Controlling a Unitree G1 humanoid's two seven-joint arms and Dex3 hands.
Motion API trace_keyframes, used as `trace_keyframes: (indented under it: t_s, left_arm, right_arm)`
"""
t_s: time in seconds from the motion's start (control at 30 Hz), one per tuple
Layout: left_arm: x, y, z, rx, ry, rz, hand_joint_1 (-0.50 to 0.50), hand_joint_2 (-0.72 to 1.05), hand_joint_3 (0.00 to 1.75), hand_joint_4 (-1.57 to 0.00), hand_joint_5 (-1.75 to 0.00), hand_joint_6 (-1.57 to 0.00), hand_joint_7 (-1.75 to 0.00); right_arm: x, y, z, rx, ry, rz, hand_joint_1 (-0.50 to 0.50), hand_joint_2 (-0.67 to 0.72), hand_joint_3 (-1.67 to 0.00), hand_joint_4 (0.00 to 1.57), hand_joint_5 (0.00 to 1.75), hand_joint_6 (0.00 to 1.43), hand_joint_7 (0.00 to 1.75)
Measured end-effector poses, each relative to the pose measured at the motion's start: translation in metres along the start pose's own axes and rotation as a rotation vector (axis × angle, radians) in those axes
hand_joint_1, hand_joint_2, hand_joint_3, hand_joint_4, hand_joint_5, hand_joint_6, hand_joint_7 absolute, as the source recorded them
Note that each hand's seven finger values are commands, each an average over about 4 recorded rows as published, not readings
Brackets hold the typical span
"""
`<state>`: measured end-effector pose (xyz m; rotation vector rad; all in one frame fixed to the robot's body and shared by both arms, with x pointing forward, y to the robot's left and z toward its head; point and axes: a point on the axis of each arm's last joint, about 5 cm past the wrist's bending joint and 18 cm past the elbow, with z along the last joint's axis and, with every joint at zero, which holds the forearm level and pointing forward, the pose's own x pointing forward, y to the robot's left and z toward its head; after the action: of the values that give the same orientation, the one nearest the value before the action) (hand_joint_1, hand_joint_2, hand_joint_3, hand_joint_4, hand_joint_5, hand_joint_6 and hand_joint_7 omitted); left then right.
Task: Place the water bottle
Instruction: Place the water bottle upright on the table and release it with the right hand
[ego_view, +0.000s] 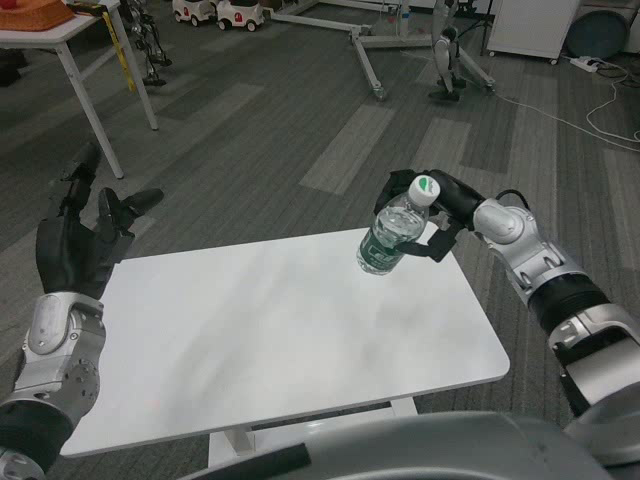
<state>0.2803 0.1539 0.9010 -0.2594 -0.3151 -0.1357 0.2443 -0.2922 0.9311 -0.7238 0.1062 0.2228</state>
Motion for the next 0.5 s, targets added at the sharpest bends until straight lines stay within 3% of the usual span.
trace_keyframes:
  t_s: [0.17, 0.5]
  left_arm:
    - [-0.0001, 0.0001, -0.0001, 0.0, 0.001, 0.001, -0.46, 1.05, 0.79, -0.71, -0.72, -0.26, -0.21]
    - [-0.0001, 0.0002, -0.0001, 0.0, 0.001, 0.001, -0.46, 1.05, 0.79, -0.71, -0.72, -0.26, -0.21]
  right_arm:
    - [0.0034, -0.0016, 0.001, -0.054, 0.062, 0.025, -0.46, -0.41, -1.19, 1.4, 1.07, 0.96, 1.61]
    - [0.0057, 0.0007, 0.0007, -0.081, 0.092, 0.047, -0.46, -0.41, -1.21, 1.4, 1.07, 0.97, 1.61]
